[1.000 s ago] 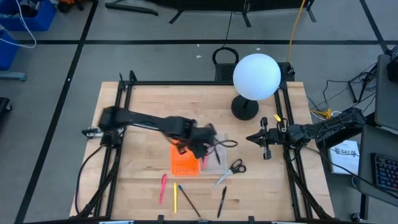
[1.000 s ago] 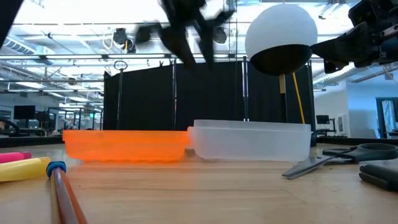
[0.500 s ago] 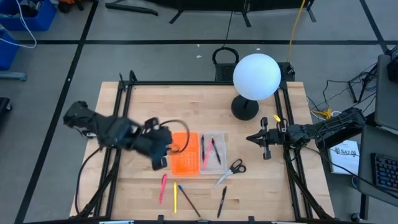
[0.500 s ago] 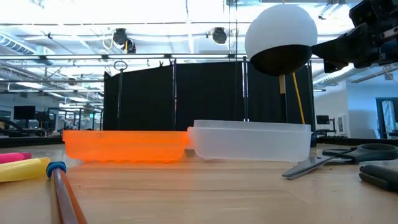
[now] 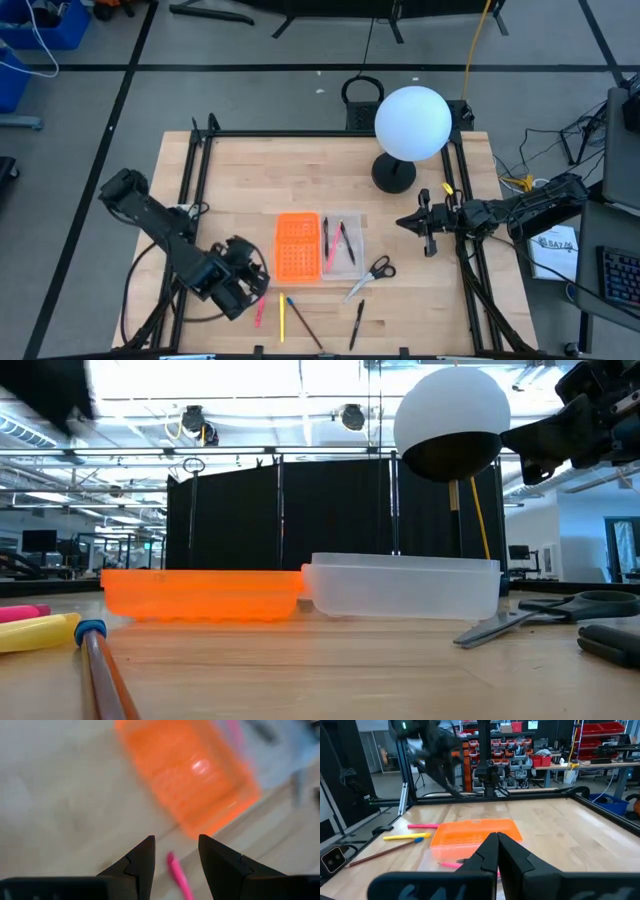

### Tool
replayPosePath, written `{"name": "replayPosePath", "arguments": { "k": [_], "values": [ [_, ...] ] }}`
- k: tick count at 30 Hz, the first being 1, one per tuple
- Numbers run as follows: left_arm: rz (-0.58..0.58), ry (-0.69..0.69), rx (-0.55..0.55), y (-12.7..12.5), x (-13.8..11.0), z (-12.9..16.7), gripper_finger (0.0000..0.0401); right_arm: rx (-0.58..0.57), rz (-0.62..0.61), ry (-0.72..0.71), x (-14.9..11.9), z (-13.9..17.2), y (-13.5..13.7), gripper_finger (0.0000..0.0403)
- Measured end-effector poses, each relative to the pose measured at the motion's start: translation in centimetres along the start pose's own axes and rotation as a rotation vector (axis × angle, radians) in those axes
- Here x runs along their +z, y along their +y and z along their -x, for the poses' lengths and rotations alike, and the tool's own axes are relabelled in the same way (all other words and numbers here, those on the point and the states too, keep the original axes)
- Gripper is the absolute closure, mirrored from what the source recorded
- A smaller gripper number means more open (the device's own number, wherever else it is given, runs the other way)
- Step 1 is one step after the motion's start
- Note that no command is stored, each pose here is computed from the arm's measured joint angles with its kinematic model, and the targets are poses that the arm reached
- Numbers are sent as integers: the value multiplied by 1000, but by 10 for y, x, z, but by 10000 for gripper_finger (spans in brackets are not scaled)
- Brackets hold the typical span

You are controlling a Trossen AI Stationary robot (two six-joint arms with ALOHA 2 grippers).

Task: Pick & place school supplies into a supply box
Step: Put the pink highlighter into the orange supply box

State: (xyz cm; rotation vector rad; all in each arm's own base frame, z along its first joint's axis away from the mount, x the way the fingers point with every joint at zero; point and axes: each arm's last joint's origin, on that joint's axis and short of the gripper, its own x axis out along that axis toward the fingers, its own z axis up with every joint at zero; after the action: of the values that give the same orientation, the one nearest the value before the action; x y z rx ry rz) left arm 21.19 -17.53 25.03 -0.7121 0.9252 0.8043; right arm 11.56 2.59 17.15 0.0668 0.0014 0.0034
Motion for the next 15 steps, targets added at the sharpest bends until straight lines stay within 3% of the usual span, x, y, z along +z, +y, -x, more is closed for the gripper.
{"name": "replayPosePath", "arguments": {
  "k": [8, 15],
  "values": [
    [157, 128, -50, 18, -33, -50, 244, 1, -6, 0, 0, 0, 0, 403],
    [119, 214, -208, 2, -38, -45, 244, 2, -20, -18, 2, 0, 0, 403]
  ]
}}
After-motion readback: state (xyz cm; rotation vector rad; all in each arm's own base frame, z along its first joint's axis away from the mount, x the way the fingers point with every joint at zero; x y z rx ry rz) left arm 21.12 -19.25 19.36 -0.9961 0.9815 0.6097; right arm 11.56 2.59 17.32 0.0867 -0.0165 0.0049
